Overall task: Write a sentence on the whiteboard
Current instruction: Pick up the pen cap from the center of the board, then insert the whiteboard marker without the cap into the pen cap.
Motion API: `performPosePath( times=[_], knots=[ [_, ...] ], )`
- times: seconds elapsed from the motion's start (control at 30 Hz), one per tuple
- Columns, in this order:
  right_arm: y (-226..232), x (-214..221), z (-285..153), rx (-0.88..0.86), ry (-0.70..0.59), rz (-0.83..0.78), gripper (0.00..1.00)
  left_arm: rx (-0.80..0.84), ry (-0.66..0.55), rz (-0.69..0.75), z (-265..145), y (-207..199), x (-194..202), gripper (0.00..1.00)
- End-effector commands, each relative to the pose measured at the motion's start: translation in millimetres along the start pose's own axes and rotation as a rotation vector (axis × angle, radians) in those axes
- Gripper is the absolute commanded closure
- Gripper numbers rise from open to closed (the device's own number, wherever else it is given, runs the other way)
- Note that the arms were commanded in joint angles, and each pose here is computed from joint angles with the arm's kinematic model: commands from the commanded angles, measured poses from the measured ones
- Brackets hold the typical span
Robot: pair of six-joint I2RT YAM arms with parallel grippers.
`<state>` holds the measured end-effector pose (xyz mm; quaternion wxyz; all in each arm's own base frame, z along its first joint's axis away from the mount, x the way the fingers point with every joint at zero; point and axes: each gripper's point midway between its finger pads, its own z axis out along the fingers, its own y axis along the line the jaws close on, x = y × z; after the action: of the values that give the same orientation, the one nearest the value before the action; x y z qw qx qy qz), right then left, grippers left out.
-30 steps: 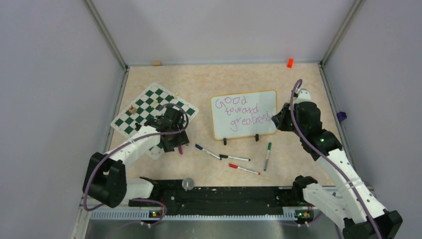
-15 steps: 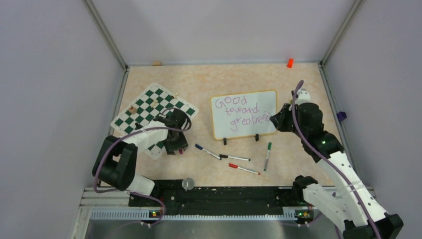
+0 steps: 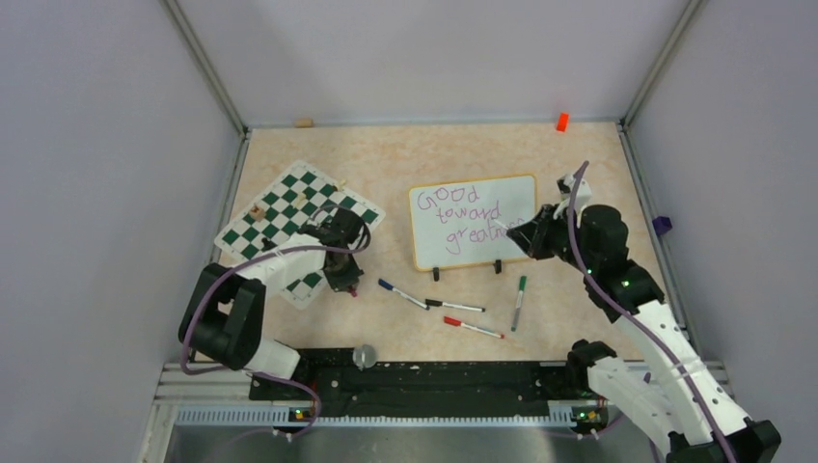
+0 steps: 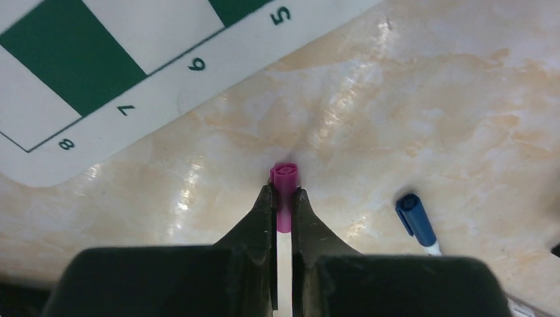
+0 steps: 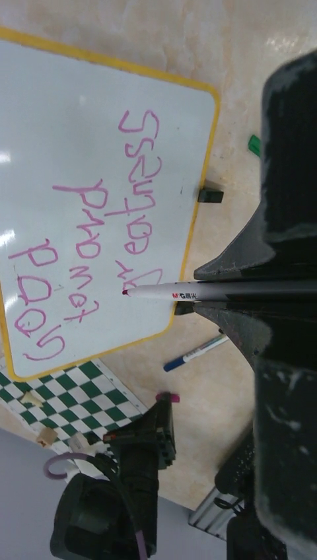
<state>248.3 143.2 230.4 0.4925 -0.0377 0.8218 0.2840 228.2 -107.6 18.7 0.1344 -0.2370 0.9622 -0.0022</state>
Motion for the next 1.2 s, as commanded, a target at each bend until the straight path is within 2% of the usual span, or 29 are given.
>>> performPosePath(
  times=[0.0, 0.17, 0.37, 0.5, 0.67, 1.17],
  knots=[
    [40.2, 5.2, 5.7, -0.208, -0.018, 0.000, 1.00, 0.201, -0.015, -0.055, -34.6, -39.0, -10.1, 1.00],
    [83.1, 27.4, 17.4, -0.320, -0.024, -0.065, 1.00, 0.432, -0.101, -0.199, -103.3, -70.9, -35.5, 1.00],
    [119.8, 49.4, 30.9, -0.392, -0.057, -0.122, 1.00, 0.645, -0.066, -0.339, -153.4, -95.2, -38.3, 1.00],
    [143.1, 53.7, 33.3, -0.427, -0.098, -0.187, 1.00, 0.666, 0.037, -0.408, -156.3, -102.8, -27.5, 1.00],
    [153.9, 60.6, 45.7, -0.378, -0.107, -0.287, 1.00, 0.745, 0.136, -0.459, -162.9, -118.6, -19.8, 1.00],
    [181.0, 60.2, 54.0, -0.439, -0.116, -0.359, 1.00, 0.772, 0.128, -0.486, -169.3, -116.9, -20.6, 1.00]
  ],
)
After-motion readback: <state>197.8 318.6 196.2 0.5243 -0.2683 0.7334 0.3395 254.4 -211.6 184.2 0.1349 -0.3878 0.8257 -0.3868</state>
